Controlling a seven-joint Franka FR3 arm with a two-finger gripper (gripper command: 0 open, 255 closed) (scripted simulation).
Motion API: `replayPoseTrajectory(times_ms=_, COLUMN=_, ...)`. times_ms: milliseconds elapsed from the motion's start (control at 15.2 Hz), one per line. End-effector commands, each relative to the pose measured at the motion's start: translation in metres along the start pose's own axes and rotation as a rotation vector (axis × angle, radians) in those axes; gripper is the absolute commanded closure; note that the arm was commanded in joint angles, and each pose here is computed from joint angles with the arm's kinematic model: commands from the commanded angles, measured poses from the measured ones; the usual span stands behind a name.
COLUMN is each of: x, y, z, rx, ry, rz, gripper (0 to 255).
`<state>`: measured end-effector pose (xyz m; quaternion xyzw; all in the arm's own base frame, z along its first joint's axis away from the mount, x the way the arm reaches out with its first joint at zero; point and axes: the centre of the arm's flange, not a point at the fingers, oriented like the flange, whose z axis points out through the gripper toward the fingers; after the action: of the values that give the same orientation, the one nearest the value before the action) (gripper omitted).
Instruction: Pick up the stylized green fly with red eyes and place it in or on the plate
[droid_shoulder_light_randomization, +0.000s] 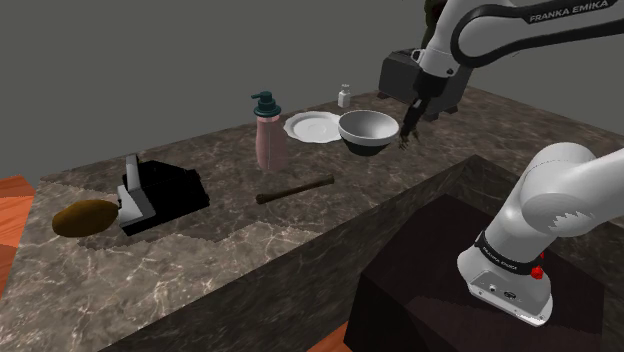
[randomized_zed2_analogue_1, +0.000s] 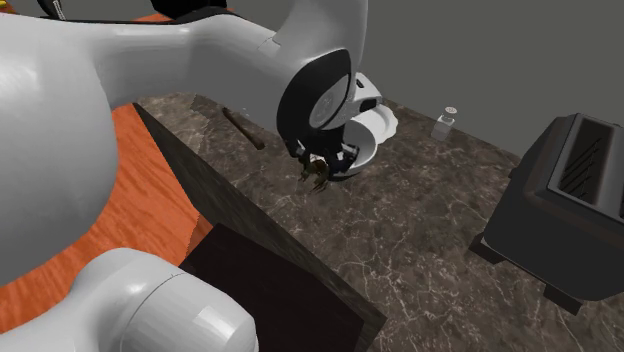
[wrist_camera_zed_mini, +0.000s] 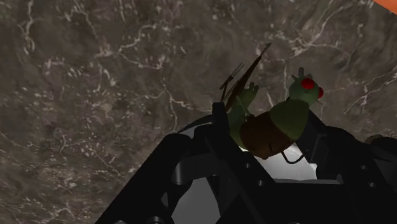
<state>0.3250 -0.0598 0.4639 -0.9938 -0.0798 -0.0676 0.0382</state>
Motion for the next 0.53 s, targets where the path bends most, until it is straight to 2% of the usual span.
replayPoseTrajectory(times_ms=0, x=0.001, y=-0.001, z=-0.01, rx=0.0, ry=0.0, rz=0.0, gripper=255)
replayPoseTrajectory(times_ms=330, x=0.005, y=-0.003, z=-0.036, rx=0.0, ry=0.0, rz=0.0, gripper=255)
replayPoseTrajectory(times_ms=462, x=0.031, y=-0.001, z=-0.034, rx=0.0, ry=0.0, rz=0.0, gripper=255)
